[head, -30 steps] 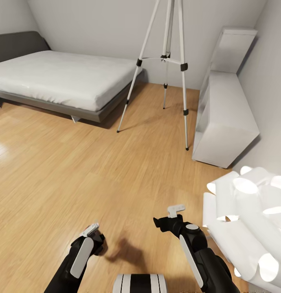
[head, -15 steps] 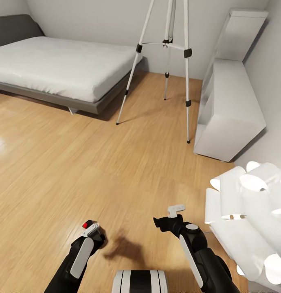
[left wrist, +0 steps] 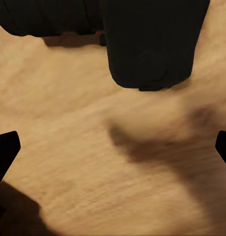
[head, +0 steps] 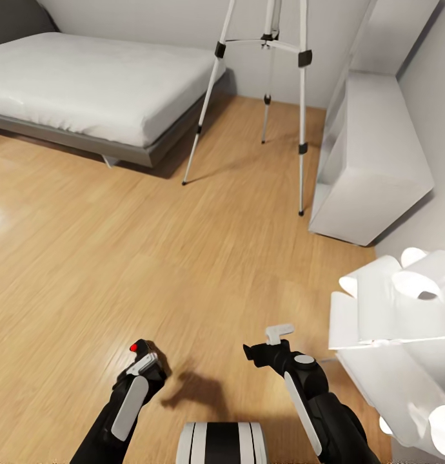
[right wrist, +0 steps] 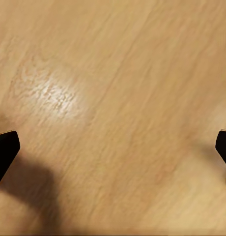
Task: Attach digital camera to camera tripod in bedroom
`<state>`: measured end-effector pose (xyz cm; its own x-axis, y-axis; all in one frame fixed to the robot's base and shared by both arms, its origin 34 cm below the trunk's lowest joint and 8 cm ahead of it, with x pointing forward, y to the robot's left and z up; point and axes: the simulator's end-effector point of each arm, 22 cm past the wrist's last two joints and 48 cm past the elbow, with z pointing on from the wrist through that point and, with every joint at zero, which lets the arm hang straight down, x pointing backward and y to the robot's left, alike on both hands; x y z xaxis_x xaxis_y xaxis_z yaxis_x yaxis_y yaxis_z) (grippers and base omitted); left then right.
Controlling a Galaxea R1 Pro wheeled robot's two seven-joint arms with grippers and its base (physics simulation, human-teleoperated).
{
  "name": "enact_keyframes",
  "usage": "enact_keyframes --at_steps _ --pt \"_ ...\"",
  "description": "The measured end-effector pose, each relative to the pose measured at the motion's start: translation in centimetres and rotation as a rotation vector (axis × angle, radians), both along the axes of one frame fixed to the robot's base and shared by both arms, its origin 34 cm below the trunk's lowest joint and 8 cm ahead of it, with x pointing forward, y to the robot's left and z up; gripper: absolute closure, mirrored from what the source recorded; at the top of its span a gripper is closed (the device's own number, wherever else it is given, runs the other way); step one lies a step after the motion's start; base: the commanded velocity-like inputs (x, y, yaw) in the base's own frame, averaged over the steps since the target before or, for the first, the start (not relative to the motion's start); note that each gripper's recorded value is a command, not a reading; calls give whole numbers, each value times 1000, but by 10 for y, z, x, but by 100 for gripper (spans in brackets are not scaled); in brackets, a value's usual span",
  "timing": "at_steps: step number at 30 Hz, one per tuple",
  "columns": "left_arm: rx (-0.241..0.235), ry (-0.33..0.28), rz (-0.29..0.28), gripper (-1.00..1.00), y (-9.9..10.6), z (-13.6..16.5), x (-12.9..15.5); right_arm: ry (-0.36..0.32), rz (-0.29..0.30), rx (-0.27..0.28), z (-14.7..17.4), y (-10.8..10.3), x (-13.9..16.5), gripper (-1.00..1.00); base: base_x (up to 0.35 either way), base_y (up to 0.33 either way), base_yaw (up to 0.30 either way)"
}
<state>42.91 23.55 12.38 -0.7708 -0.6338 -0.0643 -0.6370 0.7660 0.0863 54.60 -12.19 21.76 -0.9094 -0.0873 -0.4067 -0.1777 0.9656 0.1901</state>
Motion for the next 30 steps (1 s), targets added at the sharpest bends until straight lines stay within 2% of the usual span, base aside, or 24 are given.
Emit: enact_keyframes --at_steps 7,19,30 --pt "-3 -3 -17 -100 -5 -1 1 4 0 -1 -2 0 -1 -100 0 0 0" --pt "-21 -25 -97 -100 -29 2 9 3 -1 -1 -2 0 -1 -100 0 0 0" --pt "0 -82 -135 -100 -41 5 21 2 0 -1 -2 0 -1 -100 0 0 0"
